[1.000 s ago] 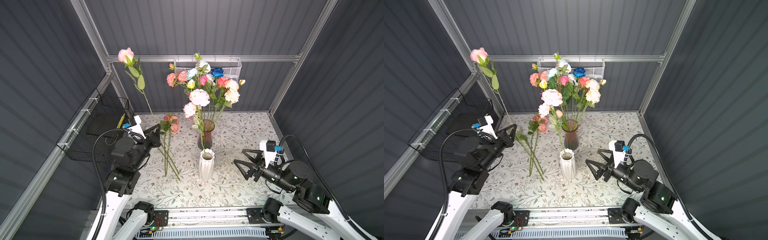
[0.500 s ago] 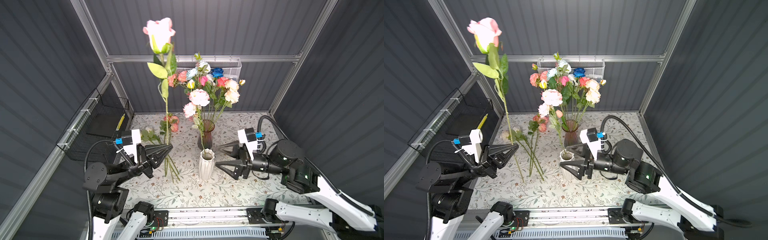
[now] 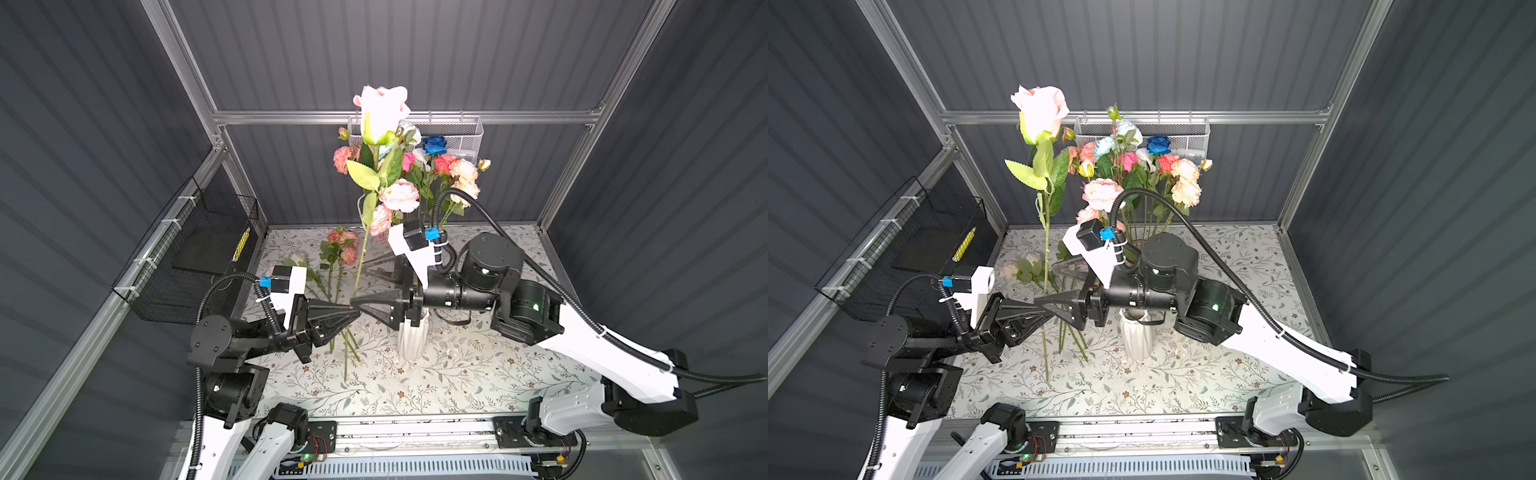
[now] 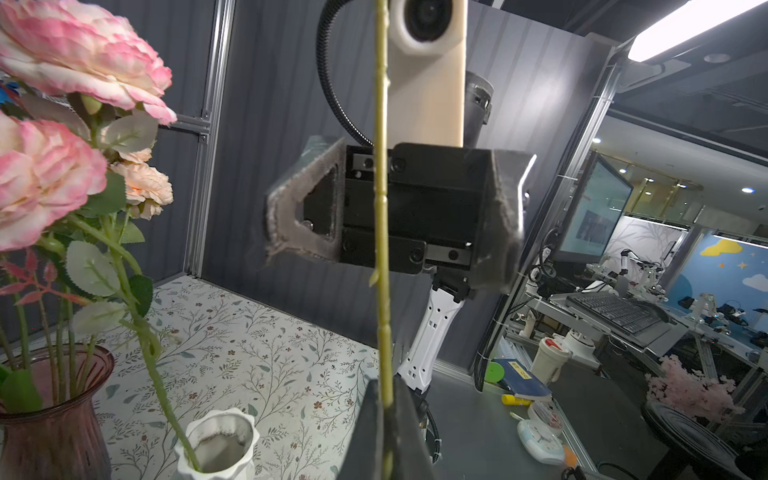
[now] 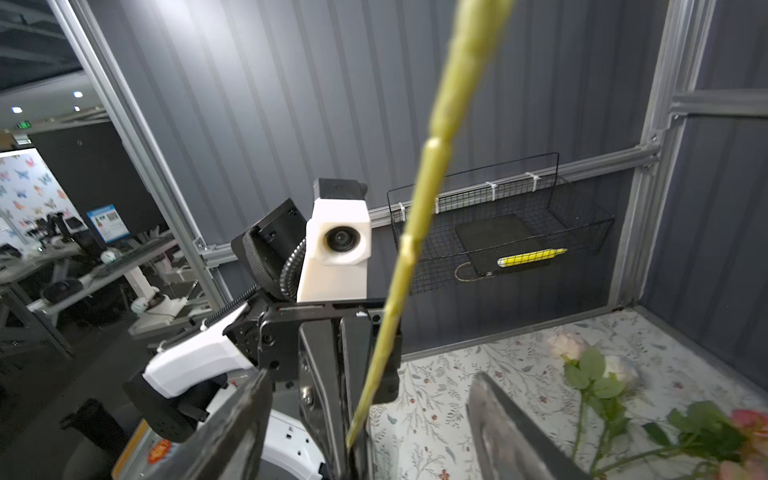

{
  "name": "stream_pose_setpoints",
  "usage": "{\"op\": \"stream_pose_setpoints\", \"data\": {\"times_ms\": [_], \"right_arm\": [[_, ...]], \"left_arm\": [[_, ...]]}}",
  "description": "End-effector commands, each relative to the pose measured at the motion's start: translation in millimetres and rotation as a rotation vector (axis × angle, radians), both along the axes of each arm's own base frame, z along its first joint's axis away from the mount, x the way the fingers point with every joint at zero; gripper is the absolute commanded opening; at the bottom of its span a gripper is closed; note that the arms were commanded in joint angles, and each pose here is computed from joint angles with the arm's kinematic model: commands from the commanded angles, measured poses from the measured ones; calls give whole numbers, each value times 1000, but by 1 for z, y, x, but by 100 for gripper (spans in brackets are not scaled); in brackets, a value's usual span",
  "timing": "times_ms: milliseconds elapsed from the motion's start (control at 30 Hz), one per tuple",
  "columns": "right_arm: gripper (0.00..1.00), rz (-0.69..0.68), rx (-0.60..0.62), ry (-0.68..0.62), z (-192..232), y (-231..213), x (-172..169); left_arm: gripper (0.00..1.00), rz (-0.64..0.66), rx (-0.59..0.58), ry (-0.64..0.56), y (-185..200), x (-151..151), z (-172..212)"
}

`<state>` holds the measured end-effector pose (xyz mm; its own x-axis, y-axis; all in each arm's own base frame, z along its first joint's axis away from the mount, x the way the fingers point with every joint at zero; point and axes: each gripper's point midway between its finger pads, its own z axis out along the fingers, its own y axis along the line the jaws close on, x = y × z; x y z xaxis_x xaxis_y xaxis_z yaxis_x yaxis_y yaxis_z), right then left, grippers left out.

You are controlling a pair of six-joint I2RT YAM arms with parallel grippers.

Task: Arrange the flowers into the vase
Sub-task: 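Close the right gripper on the pink rose stem while left opens, then lower the pink rose stem into the white vase with the right gripper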

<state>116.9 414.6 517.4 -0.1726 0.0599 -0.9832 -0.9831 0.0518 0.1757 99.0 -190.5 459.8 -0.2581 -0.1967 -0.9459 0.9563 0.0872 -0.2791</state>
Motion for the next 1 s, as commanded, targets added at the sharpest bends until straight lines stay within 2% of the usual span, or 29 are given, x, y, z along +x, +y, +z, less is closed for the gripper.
{"op": "stream_pose_setpoints", "data": {"times_ms": [0,200,233,267,300,333,400,500,700,833,967], "right_arm": [[63,25,60,-28,26,-6,-8],[11,1,64,-17,26,-9,-5],[2,-16,67,-15,26,-13,-4],[0,-44,70,-11,25,-18,-1],[0,-61,73,-6,24,-24,0],[0,-82,78,-4,23,-31,0],[0,-118,83,-2,18,-49,-1],[0,-195,60,3,5,-77,1],[0,-436,24,-57,-11,-149,14],[0,-553,12,-149,-6,-163,29],[0,-607,5,-222,4,-160,42]], "left_arm": [[0,-27,15,-25,0,-8,-1],[0,3,22,-8,1,-3,-4],[8,23,22,1,1,0,-4],[25,44,21,8,2,3,-5],[50,74,20,23,3,8,-6],[70,101,15,31,5,12,-6],[99,163,9,43,8,20,-6],[100,268,14,50,17,30,-7],[100,615,31,152,53,70,-35],[100,796,35,237,77,89,-67],[100,849,30,263,87,89,-81]]}}
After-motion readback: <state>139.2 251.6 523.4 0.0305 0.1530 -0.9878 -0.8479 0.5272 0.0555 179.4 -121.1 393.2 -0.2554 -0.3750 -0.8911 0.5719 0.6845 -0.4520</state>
